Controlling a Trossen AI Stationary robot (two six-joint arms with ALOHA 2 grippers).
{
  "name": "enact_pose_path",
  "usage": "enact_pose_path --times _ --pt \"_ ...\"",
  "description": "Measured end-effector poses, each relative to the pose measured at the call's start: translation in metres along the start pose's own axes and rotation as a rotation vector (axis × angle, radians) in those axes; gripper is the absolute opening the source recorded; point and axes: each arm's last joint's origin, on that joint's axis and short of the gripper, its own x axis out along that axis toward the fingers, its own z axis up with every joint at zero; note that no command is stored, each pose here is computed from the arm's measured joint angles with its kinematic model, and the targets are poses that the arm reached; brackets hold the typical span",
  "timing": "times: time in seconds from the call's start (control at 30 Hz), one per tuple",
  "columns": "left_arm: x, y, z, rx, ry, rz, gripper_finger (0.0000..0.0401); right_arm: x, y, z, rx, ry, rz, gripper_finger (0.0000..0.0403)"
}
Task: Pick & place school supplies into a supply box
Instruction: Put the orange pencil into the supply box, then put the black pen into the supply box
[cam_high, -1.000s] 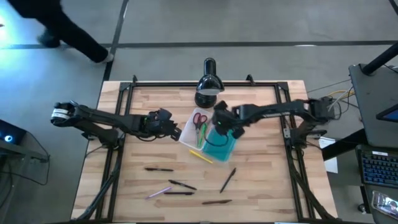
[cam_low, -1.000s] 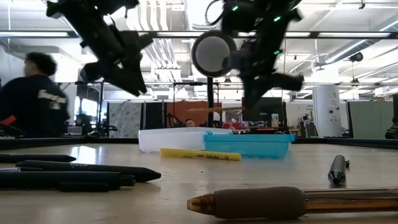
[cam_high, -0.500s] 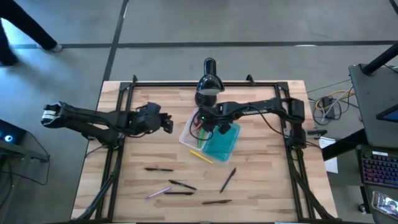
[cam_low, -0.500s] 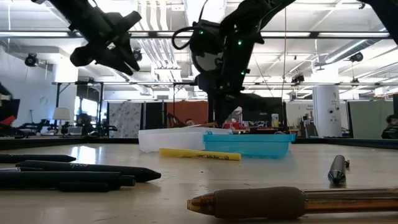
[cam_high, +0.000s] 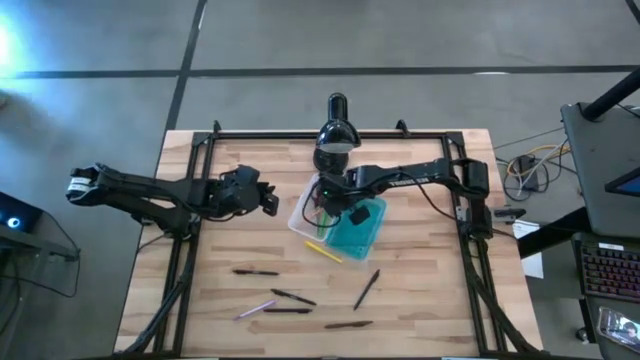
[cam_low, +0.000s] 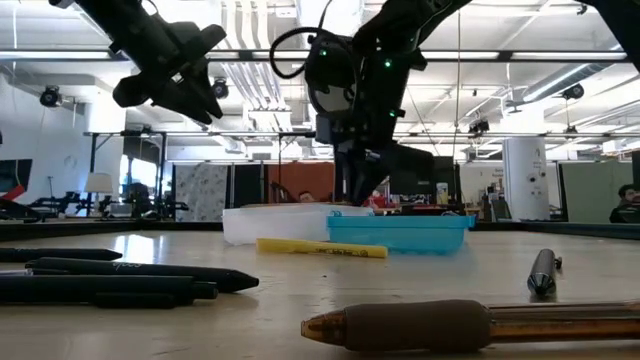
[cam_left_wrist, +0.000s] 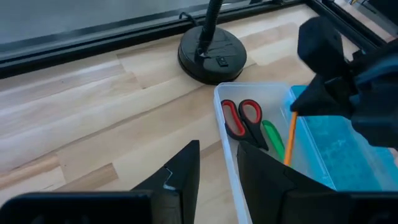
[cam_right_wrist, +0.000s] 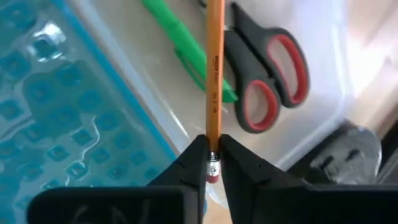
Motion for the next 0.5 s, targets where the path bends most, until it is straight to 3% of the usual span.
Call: enact_pose_path --times 0.27,0.4,0.5 --pt "0.000 0.000 -0.001 0.007 0.024 -0.010 0.0092 -0.001 -0.002 -0.001 0.023 0.010 -0.019 0.0114" --pt "-0.001 0.004 -0.011 0.074 0.170 -0.034 0.0092 -0.015 -0.002 0.001 0.068 0.007 -0.079 0.0138" --pt "-0.001 0.009 -0.027 0.198 0.286 -0.049 0.0092 -0.035 -0.004 0.002 0.159 -0.044 -0.113 0.0145"
